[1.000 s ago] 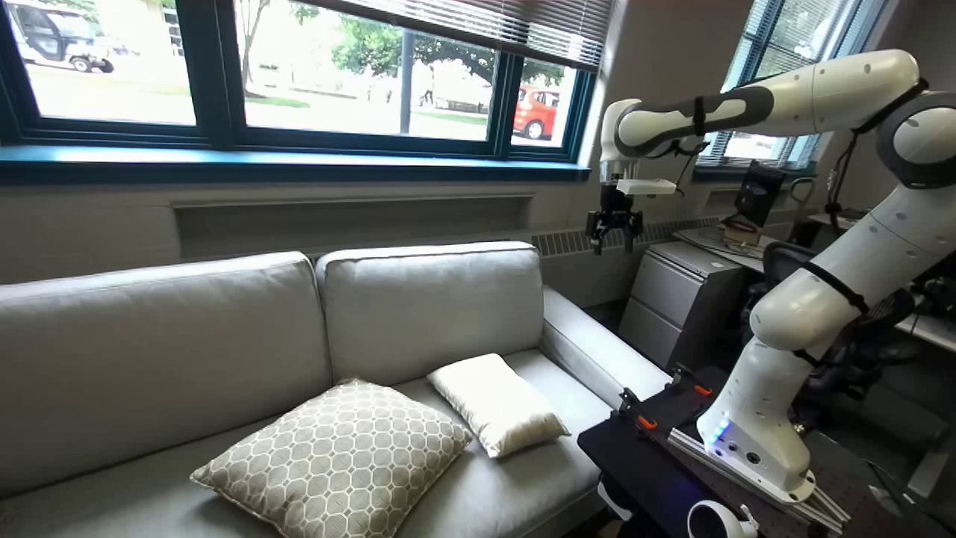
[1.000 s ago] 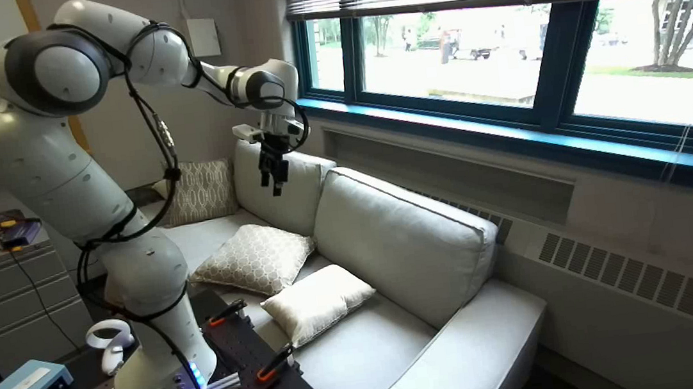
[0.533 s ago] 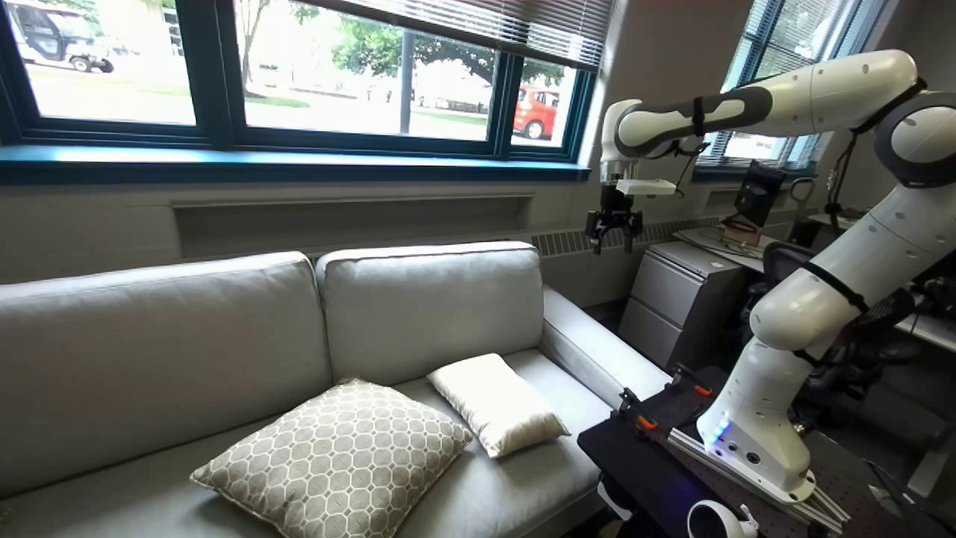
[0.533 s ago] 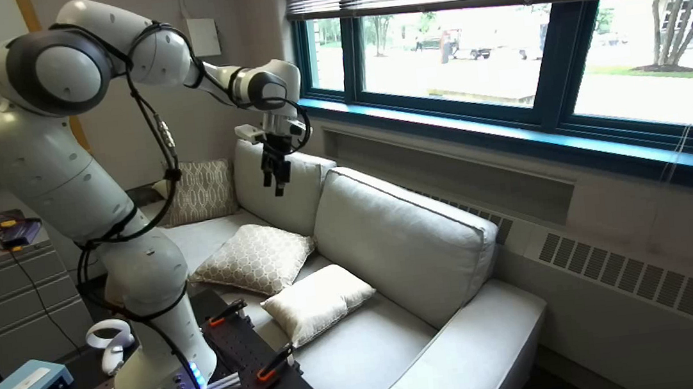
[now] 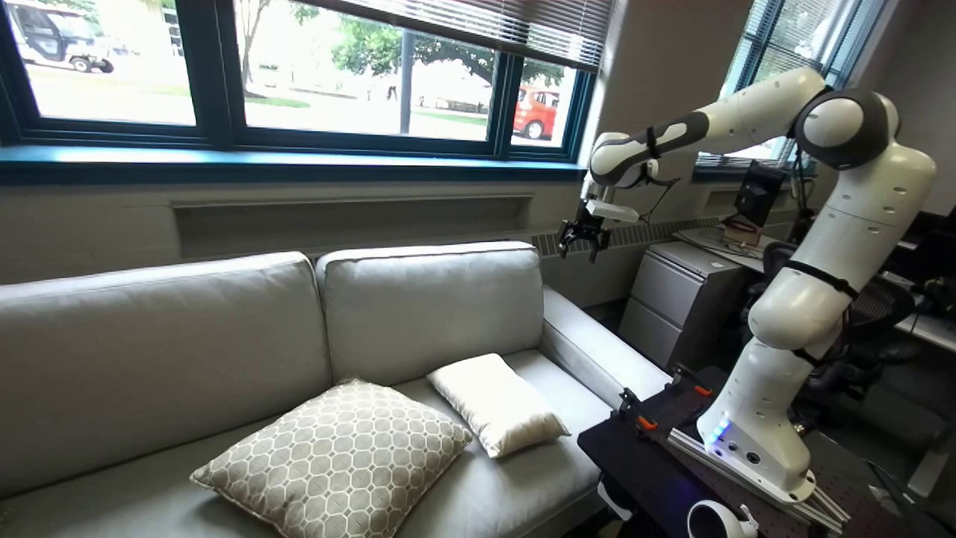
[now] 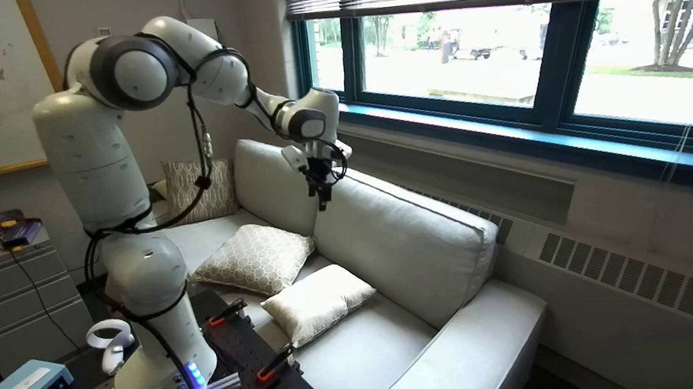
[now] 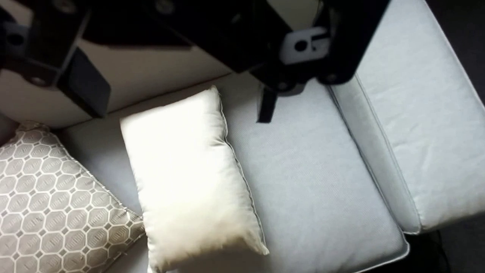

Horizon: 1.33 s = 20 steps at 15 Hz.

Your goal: Place the small pillow against the right armrest of the sofa, place the pillow in the middle of the sofa in front of the small pillow on the right

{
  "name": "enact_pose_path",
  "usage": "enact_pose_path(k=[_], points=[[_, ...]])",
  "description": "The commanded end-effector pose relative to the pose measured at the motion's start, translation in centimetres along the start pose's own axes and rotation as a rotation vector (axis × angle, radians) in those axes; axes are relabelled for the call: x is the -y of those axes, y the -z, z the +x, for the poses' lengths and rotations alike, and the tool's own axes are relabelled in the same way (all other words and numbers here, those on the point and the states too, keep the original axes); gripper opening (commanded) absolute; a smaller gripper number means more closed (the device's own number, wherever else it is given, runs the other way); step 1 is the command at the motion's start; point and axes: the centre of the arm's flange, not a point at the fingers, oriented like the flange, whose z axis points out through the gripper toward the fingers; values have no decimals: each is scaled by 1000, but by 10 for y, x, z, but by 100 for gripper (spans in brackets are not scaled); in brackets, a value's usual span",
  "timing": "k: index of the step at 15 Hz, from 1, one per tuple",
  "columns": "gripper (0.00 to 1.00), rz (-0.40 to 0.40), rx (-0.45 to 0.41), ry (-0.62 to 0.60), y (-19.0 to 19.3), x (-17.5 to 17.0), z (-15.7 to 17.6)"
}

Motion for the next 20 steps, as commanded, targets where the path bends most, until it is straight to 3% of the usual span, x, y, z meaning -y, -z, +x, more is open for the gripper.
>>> enact_pose_path(k=[1,6,9,10,12,20], points=[[100,62,39,-20,-56,-1,81],[100,102,110,-56,-154,-26,159],[100,83,183,-67,-217,-32,195],[100,74,139,-76,-190,-42,148],[100,67,153,-85,-215,-46,155],[100,78,135,-57,-204,-44,163]])
